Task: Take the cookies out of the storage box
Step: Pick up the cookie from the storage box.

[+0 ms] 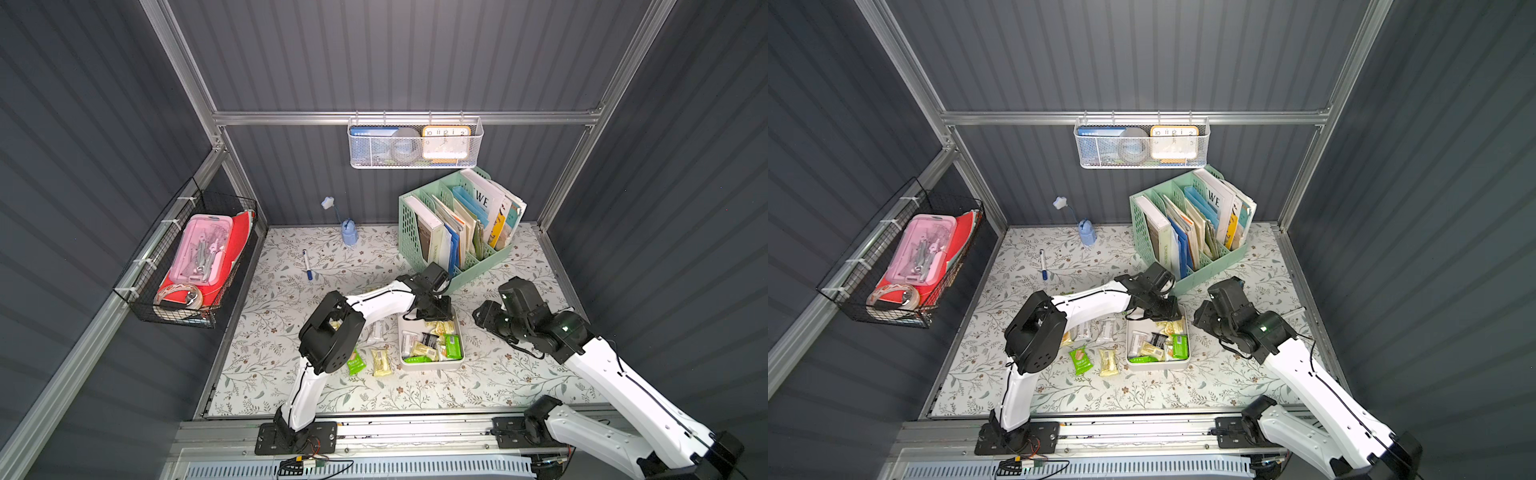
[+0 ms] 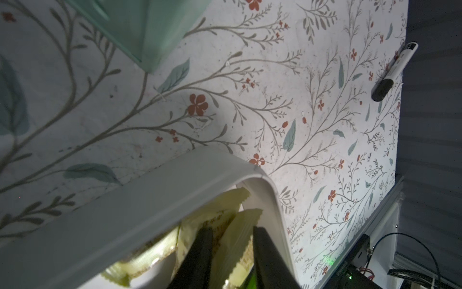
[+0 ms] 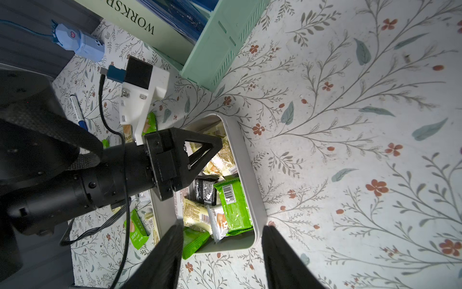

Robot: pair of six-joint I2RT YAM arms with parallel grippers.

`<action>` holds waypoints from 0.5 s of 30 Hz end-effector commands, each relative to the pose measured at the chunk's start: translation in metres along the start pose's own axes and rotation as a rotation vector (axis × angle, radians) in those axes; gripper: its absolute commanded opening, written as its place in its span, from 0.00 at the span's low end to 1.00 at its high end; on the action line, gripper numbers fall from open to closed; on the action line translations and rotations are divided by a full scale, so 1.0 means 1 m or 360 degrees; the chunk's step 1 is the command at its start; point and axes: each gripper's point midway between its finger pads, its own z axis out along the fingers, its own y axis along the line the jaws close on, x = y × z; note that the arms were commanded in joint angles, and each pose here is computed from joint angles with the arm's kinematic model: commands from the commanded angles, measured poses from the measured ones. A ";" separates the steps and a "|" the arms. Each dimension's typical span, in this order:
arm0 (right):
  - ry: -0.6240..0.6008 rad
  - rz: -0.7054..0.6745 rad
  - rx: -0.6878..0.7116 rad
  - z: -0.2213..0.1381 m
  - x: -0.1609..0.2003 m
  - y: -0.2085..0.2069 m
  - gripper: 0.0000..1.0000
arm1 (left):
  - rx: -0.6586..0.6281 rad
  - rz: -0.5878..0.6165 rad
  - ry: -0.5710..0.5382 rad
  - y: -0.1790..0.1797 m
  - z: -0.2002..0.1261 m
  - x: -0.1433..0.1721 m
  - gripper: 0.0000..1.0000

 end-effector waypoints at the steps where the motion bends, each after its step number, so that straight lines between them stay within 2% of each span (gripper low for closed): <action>1: -0.0005 -0.0006 -0.0016 -0.003 -0.003 0.004 0.56 | -0.0062 0.0008 0.0074 0.010 0.007 0.012 0.27; 5: -0.0001 -0.0008 -0.0020 -0.003 -0.003 0.005 0.56 | -0.0067 0.0009 0.0067 0.010 0.006 0.011 0.21; 10: 0.0000 -0.0012 -0.0018 -0.004 -0.003 0.004 0.56 | -0.0064 0.0022 0.0043 0.006 0.002 0.007 0.08; 15: -0.0003 -0.0010 -0.0016 -0.004 -0.003 0.004 0.56 | -0.0060 0.0039 0.0023 0.003 -0.003 0.004 0.02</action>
